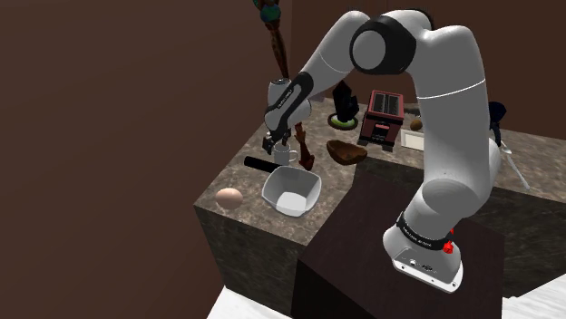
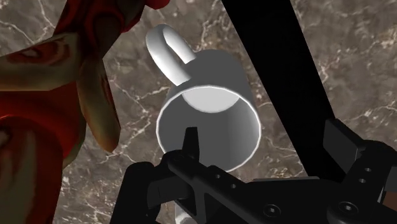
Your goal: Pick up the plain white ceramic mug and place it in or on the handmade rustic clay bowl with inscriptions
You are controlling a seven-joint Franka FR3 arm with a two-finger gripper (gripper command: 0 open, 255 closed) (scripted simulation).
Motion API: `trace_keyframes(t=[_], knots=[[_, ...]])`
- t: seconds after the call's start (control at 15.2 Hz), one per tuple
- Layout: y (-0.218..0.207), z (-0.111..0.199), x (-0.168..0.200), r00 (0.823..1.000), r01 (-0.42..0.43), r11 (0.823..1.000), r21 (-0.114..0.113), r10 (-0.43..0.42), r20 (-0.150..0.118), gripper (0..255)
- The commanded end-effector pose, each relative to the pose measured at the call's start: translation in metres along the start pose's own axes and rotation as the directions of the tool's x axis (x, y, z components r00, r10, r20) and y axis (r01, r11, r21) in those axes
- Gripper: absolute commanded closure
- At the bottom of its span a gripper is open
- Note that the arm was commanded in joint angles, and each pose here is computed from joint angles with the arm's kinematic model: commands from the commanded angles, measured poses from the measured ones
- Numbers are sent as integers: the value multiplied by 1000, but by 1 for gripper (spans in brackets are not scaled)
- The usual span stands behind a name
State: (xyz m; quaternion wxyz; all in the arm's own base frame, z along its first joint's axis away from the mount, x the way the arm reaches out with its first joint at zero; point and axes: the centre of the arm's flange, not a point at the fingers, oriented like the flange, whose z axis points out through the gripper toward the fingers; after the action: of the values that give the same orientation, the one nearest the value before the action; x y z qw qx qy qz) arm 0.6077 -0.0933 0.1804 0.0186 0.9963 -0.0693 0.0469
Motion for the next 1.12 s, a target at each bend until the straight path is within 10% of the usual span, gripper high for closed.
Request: trace_keyframes(t=[0.0,0.73,0.79,1.06], knots=[[0,11,0,1000,0,1000,0,0,0,0],[0,24,0,1000,0,1000,0,0,0,0],[0,24,0,1000,0,1000,0,0,0,255],[0,24,0,1000,0,1000,0,0,0,255]])
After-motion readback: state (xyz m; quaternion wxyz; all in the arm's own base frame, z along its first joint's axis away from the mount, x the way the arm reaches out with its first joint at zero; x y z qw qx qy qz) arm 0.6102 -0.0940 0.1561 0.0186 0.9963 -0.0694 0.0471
